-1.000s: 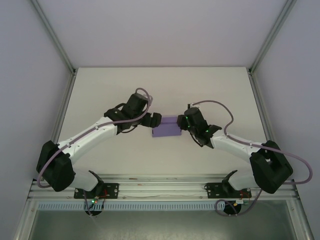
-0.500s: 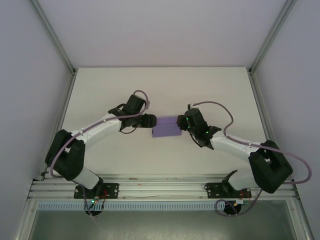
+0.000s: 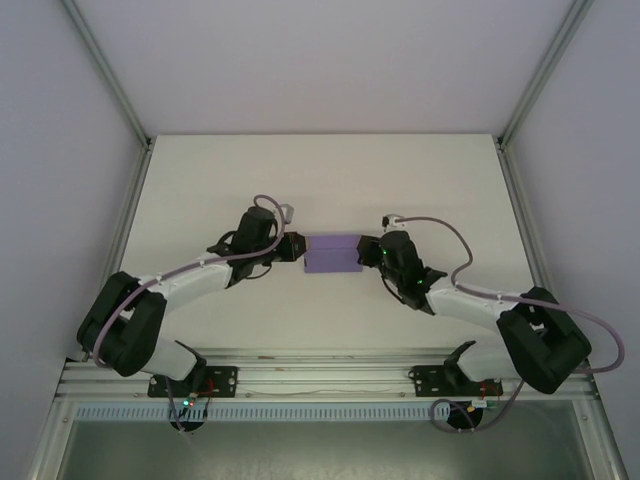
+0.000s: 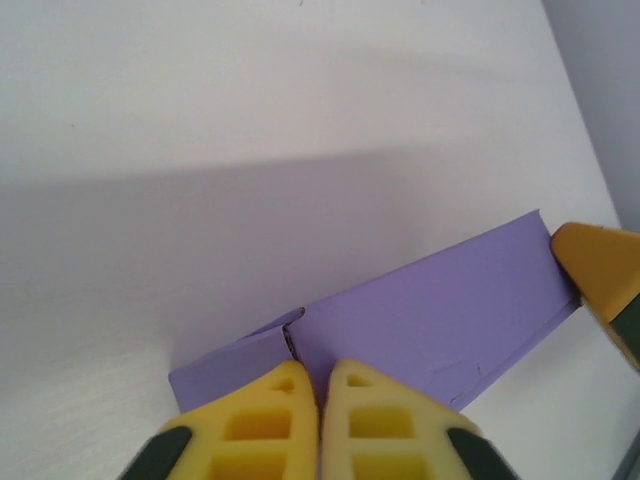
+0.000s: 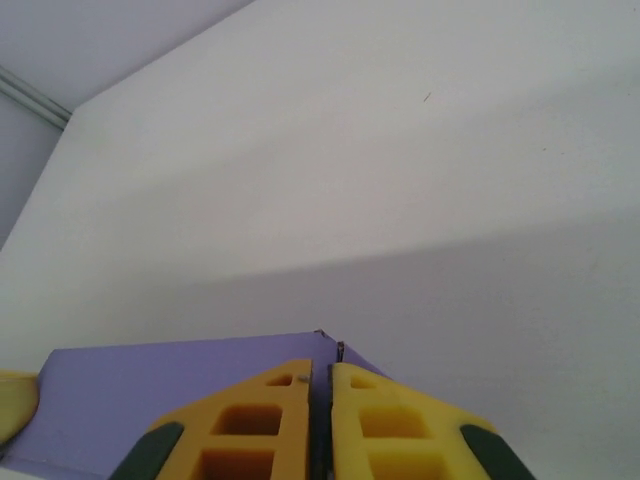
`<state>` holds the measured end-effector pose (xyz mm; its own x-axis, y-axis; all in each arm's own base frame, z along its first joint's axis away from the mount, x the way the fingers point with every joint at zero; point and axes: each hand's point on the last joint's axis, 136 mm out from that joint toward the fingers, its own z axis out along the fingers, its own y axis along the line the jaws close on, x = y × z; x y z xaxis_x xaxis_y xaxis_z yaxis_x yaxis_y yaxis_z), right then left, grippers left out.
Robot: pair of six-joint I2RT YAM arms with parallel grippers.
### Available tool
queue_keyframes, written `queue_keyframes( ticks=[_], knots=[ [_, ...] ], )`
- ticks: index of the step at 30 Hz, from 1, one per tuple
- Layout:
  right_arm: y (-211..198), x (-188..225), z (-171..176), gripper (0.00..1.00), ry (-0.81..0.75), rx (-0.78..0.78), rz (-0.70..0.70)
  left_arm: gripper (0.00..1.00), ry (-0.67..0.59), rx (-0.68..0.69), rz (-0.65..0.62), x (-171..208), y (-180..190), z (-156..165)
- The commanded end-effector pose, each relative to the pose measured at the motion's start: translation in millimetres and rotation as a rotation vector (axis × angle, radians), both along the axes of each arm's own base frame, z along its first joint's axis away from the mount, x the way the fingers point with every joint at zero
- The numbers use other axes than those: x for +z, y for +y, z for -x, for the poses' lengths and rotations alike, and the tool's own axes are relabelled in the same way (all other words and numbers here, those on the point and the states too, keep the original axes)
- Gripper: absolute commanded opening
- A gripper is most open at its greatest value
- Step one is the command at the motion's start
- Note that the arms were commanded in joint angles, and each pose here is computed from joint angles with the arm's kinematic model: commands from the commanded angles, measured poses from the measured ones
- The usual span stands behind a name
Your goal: Assemble paper box
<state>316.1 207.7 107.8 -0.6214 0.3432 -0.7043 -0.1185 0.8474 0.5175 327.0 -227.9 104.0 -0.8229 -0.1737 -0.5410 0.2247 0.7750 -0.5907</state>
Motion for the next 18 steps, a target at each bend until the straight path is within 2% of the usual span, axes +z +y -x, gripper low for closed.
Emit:
queue_keyframes(
  ticks=[1, 6, 10, 11, 13, 14, 18],
  knots=[
    [-26.8, -100.6, 67.5, 0.07, 0.351, 0.076, 0.176, 0.0, 0.28, -0.057, -0.123, -80.6, 16.6, 60.9],
    [-15.6, -84.7, 58.2, 0.05, 0.311, 0.125, 0.183, 0.0, 0.238, -0.049, -0.096, -66.8, 12.1, 51.6],
    [-11.4, -57.4, 44.6, 0.15, 0.26, 0.113, 0.183, 0.15, 0.197, -0.045, -0.117, -50.7, 11.4, 40.2],
    [-9.6, -48.5, 40.8, 0.17, 0.242, 0.115, 0.185, 0.24, 0.173, -0.046, -0.125, -42.3, 10.4, 34.1],
    [-6.3, -32.3, 33.3, 0.24, 0.214, 0.117, 0.191, 0.31, 0.132, -0.055, -0.146, -25.9, 7.7, 22.3],
    [-4.4, -23.1, 28.4, 0.26, 0.2, 0.115, 0.197, 0.41, 0.108, -0.061, -0.143, -14.6, 4.2, 15.7],
    [1.6, 1.7, 13.0, 0.36, 0.167, 0.1, 0.206, 0.44, 0.055, -0.04, -0.147, 13.6, -0.1, -3.3]
  ],
)
